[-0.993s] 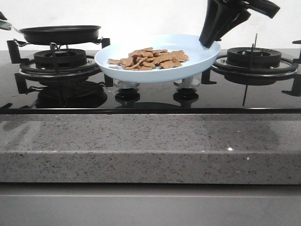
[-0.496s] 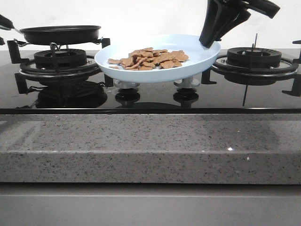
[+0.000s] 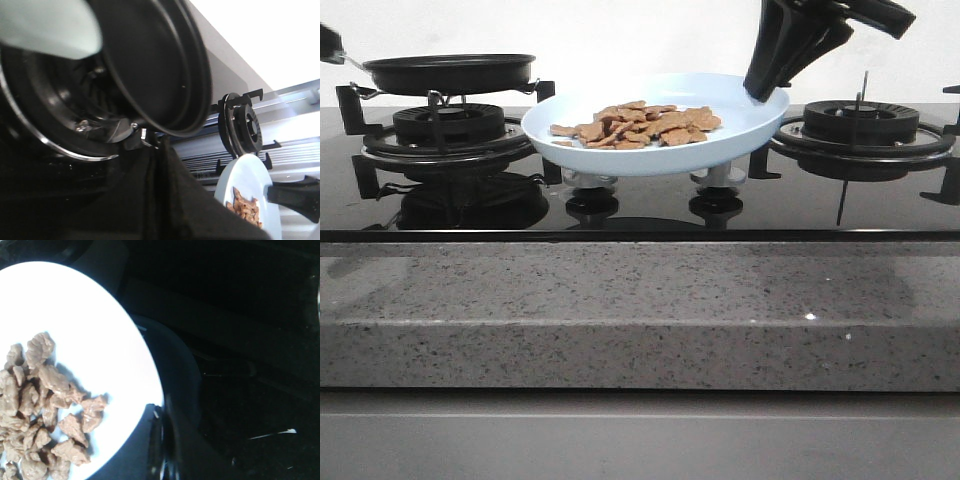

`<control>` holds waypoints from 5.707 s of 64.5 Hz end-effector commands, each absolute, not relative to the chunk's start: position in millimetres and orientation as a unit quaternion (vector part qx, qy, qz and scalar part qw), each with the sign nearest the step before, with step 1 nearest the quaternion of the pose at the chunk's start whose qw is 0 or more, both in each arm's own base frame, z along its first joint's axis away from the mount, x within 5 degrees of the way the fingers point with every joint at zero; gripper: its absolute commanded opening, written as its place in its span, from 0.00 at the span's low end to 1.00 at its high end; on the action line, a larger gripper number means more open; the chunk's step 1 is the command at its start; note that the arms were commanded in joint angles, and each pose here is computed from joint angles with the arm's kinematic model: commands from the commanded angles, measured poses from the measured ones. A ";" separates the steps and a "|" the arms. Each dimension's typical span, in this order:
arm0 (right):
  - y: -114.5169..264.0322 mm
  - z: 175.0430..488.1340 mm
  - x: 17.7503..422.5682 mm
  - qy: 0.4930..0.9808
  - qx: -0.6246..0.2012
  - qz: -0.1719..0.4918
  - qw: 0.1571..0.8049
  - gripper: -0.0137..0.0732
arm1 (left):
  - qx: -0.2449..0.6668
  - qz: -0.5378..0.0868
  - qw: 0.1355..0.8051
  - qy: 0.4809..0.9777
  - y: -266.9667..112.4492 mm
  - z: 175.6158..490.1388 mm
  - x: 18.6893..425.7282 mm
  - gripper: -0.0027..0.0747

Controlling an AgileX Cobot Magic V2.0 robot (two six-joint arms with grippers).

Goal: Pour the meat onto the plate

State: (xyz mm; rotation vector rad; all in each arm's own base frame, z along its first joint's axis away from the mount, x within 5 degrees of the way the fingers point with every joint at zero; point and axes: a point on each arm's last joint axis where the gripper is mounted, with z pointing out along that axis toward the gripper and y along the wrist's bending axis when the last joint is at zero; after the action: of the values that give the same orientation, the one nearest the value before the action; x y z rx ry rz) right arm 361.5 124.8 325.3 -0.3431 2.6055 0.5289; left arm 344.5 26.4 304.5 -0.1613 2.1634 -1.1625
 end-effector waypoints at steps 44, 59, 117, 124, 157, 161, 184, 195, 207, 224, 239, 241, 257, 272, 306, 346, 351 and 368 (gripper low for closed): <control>124.5 353.2 353.8 0.930 -0.125 0.211 0.275 0.09 | 0.072 -0.094 0.651 0.750 -21.6 379.7 158.2 0.01; 124.5 353.2 353.8 0.930 -0.125 0.211 0.275 0.09 | 0.091 -0.044 0.696 0.711 -17.4 366.0 105.9 0.01; 124.5 353.5 355.2 0.928 -0.123 0.211 0.281 0.09 | 0.090 -0.043 0.715 0.692 -17.2 355.7 83.8 0.01; 124.5 357.3 358.6 0.922 -0.116 0.214 0.302 0.09 | 0.090 -0.043 0.715 0.692 -17.2 355.7 83.8 0.01; 102.6 366.5 418.4 0.907 -0.050 0.249 0.337 0.09 | 0.089 -0.045 0.714 0.693 -17.3 355.6 84.2 0.01; 103.6 357.5 425.2 0.910 -0.048 0.247 0.330 0.09 | 0.089 -0.045 0.714 0.693 -17.3 355.6 84.2 0.01; 104.9 329.5 441.1 0.919 -0.041 0.239 0.311 0.11 | 0.089 -0.046 0.714 0.693 -17.4 355.5 84.2 0.01; 105.1 324.2 443.5 0.921 -0.040 0.237 0.306 0.21 | 0.090 -0.046 0.713 0.694 -17.5 355.4 84.1 0.01; 105.0 324.3 443.8 0.921 -0.040 0.236 0.308 0.36 | 0.090 -0.046 0.713 0.694 -17.5 355.4 84.1 0.01; 94.4 344.5 434.5 0.917 -0.039 0.232 0.323 0.41 | 0.090 -0.046 0.713 0.694 -17.5 355.4 84.1 0.01; 87.9 365.0 419.2 0.919 -0.056 0.207 0.332 0.08 | 0.090 -0.046 0.713 0.694 -17.5 355.4 84.1 0.01; 87.4 366.9 417.7 0.919 -0.058 0.205 0.333 0.09 | 0.090 -0.046 0.713 0.694 -17.5 355.4 84.1 0.01; 83.6 390.3 395.5 0.914 -0.069 0.193 0.350 0.09 | 0.090 -0.046 0.713 0.694 -17.5 355.4 84.1 0.01; 69.4 400.9 330.4 0.891 -0.063 0.172 0.416 0.09 | 0.090 -0.047 0.713 0.694 -17.6 355.2 84.1 0.01; 37.5 381.4 165.2 0.810 -0.072 0.126 0.568 0.09 | 0.091 -0.047 0.712 0.695 -17.7 355.1 84.1 0.01; 19.1 327.3 64.5 0.719 -0.055 0.119 0.683 0.09 | 0.091 -0.047 0.712 0.695 -17.8 355.0 84.1 0.01; 19.3 326.8 64.4 0.721 -0.056 0.119 0.681 0.09 | 0.091 -0.047 0.712 0.695 -17.8 355.0 84.1 0.01; 19.3 326.8 64.4 0.721 -0.056 0.119 0.681 0.09 | 0.091 -0.047 0.712 0.695 -17.8 355.0 84.1 0.01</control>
State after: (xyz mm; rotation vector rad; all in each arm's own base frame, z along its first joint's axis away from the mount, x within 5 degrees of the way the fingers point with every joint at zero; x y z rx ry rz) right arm 63.7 21.4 312.9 -0.1420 1.7036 0.2873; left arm 83.7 -20.2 342.1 0.2497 1.6058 -0.1066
